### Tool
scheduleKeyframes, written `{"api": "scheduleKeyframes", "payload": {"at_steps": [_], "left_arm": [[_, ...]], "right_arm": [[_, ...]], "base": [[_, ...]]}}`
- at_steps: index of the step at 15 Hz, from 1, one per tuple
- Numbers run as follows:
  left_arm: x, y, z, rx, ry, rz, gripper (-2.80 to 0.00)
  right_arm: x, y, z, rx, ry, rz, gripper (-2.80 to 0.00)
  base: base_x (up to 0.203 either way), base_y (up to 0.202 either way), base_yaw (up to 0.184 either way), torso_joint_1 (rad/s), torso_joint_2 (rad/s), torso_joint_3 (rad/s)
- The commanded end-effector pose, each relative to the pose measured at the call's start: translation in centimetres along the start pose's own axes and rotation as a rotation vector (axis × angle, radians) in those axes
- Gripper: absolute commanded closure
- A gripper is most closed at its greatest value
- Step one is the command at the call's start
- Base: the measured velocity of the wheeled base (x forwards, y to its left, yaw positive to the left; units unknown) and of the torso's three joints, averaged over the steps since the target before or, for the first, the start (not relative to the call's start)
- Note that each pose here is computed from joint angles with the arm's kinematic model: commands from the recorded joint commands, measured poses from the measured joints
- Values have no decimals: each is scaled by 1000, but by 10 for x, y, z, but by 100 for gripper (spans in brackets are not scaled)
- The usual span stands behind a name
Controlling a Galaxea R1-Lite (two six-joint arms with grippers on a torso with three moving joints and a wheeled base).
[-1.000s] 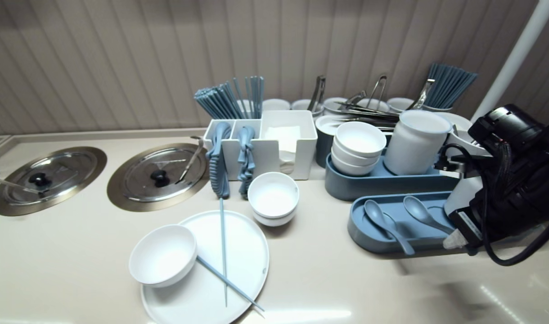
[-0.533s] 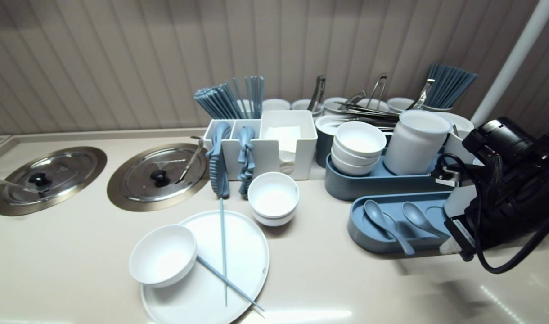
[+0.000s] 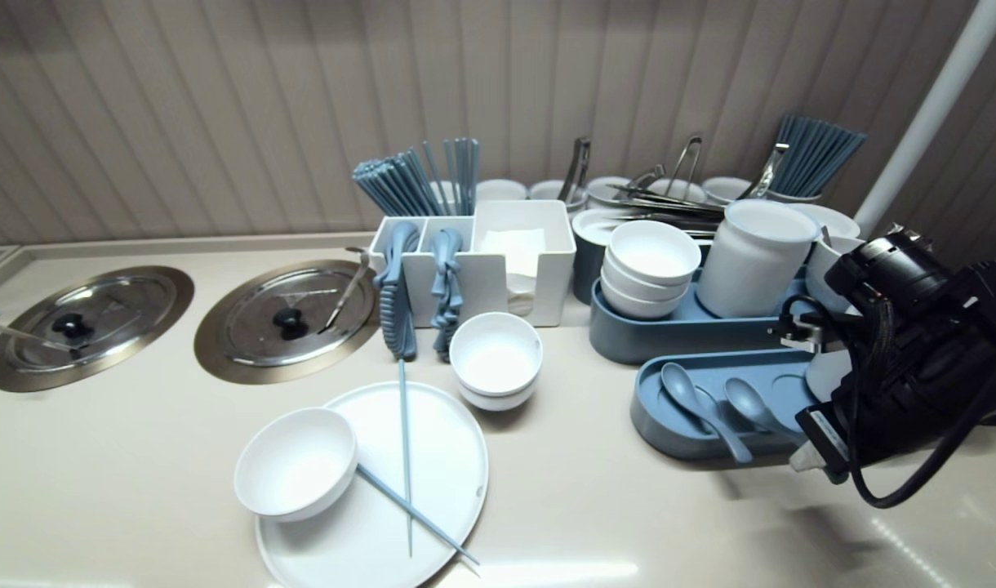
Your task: Put the spoon back from the bowl
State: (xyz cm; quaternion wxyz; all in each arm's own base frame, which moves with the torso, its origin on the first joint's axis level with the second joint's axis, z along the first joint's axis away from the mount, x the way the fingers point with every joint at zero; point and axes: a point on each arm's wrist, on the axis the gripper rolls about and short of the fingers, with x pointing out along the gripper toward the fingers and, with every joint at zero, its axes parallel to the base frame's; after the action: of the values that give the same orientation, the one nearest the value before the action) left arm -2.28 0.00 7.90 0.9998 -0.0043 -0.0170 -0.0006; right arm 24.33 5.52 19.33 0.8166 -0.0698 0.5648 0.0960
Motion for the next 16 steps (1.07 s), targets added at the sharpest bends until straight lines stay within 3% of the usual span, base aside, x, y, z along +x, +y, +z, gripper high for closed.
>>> {"api": "scheduleKeyframes", "payload": {"at_steps": [1,7,8,16], "left_arm": [[0,0,-2,-1,6,1,0],[0,0,-2,-1,6,1,0],[0,0,-2,-1,6,1,0],[0,0,-2,-1,6,1,0]], "right_arm": [[8,3,-2,-9,22,3,0],[15,5,-4,-22,12,-4,0],[15,5,-4,-22,9,-12,-280],[5,6,-6,-26,-25,-9,-280]], "base": [[0,0,0,0,0,0],[0,0,0,0,0,0],[0,0,0,0,0,0],[0,0,0,0,0,0]]}}
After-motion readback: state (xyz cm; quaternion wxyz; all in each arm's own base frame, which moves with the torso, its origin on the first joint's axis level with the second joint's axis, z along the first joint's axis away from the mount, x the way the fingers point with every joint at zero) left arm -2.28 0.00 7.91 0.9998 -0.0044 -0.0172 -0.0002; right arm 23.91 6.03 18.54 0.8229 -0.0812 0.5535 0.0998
